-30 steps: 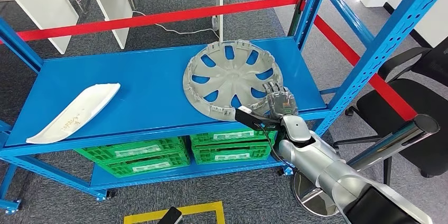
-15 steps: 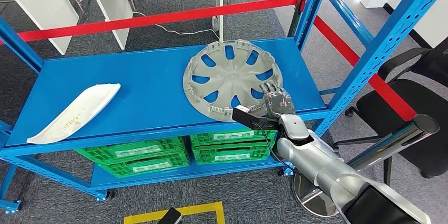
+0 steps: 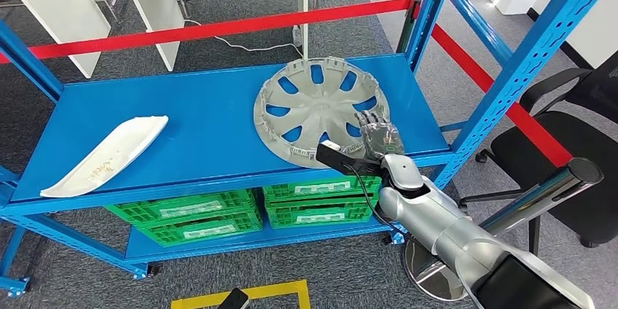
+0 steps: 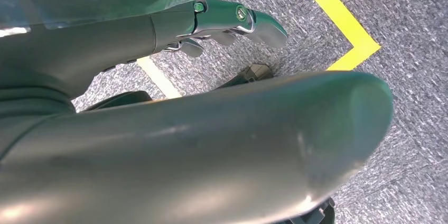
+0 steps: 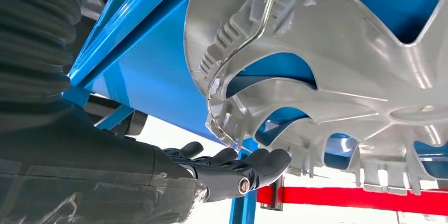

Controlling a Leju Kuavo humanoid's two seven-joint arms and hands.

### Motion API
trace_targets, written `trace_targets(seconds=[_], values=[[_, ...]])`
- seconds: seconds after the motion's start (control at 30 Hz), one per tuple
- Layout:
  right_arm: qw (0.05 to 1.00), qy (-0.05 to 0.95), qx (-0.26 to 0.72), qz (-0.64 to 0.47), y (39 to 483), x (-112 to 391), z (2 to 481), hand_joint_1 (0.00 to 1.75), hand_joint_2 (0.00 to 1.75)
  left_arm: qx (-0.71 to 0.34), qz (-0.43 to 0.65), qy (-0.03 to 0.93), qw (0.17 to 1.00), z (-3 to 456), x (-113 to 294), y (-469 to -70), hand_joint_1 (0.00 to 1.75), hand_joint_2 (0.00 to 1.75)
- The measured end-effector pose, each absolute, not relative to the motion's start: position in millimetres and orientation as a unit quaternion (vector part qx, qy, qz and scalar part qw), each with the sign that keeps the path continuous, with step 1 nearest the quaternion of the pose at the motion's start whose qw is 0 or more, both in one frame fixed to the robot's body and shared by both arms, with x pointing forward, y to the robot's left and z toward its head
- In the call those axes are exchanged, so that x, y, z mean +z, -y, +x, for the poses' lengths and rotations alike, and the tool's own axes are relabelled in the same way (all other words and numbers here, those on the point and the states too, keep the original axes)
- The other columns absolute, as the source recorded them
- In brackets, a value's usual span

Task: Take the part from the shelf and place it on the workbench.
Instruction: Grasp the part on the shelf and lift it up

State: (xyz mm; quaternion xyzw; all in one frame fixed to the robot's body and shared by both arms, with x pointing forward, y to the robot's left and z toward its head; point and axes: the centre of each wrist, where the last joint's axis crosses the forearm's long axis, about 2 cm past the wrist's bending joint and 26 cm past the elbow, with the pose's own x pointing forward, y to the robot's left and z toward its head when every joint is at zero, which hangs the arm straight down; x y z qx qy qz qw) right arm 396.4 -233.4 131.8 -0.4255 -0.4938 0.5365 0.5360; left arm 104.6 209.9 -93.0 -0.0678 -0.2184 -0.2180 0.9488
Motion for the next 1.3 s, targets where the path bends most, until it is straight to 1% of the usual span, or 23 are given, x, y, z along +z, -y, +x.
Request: trace_targets(seconds=[0.27,0.4,1.3], values=[[0.545,0.495,0.531,-0.420,232.3,132.7,395.8,0.01,1.75,-0.218,-0.068,0.218,0.949,104.6,-93.0,-209.9,0.00,0.00],[0.549,0.493,0.530,-0.417,233.1,131.9,395.4,1.74,1.75,-0.218,-0.068,0.219,0.949,104.7,-93.0,-209.9,0.00,0.00],[0.559,0.488,0.529,-0.412,237.0,130.3,394.9,1.75,1.75,-0.218,-0.068,0.222,0.948,104.8,-93.0,-209.9,0.00,0.00]])
